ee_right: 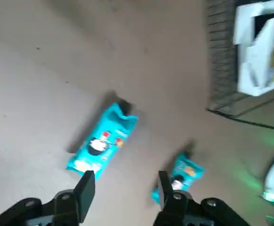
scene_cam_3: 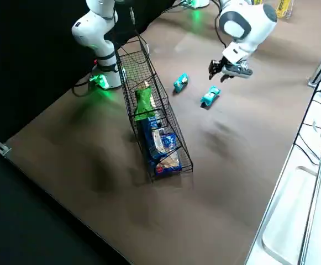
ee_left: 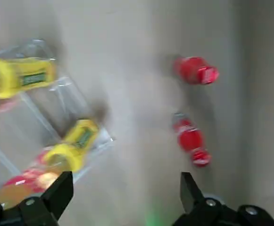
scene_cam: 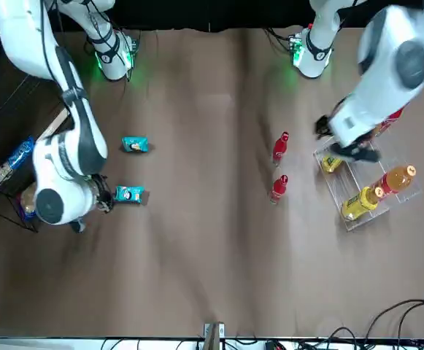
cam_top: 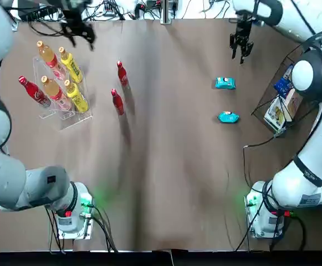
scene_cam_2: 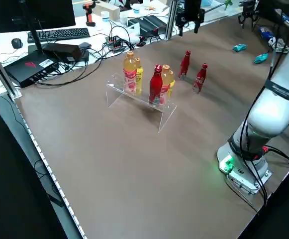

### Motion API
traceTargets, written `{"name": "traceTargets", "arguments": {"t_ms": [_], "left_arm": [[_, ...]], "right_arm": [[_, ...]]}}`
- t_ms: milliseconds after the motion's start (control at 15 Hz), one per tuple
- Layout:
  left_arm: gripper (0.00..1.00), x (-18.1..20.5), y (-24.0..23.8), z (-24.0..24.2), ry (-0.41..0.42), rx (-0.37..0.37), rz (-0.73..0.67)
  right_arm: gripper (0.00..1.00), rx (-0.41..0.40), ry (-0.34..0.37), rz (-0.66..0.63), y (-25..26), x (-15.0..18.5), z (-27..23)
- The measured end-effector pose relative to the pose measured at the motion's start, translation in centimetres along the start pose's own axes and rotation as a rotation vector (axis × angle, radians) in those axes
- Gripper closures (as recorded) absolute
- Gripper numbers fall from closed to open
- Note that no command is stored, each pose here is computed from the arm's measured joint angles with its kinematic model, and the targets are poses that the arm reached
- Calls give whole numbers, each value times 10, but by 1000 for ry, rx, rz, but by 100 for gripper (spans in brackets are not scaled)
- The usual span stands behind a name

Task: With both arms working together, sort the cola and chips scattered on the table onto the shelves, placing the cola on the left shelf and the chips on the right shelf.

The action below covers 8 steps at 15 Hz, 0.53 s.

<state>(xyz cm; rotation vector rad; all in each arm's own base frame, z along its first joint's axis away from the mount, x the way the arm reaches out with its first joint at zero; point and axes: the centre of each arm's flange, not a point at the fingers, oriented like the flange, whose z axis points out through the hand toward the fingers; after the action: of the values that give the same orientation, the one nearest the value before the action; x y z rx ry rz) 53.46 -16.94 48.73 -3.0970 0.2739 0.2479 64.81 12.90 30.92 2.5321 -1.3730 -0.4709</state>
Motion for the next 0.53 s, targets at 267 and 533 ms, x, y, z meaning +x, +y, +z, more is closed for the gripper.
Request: {"name": "traceTargets", "arguments": {"t_ms": [267, 533], "left_arm": [[0, 40, 55, 48, -31, 4, 16], [0, 64, 58, 73, -2, -29, -8]], "right_arm": [[33, 37, 11, 110, -28, -6, 39], [34, 9, 9, 167, -41, -12, 69]]}}
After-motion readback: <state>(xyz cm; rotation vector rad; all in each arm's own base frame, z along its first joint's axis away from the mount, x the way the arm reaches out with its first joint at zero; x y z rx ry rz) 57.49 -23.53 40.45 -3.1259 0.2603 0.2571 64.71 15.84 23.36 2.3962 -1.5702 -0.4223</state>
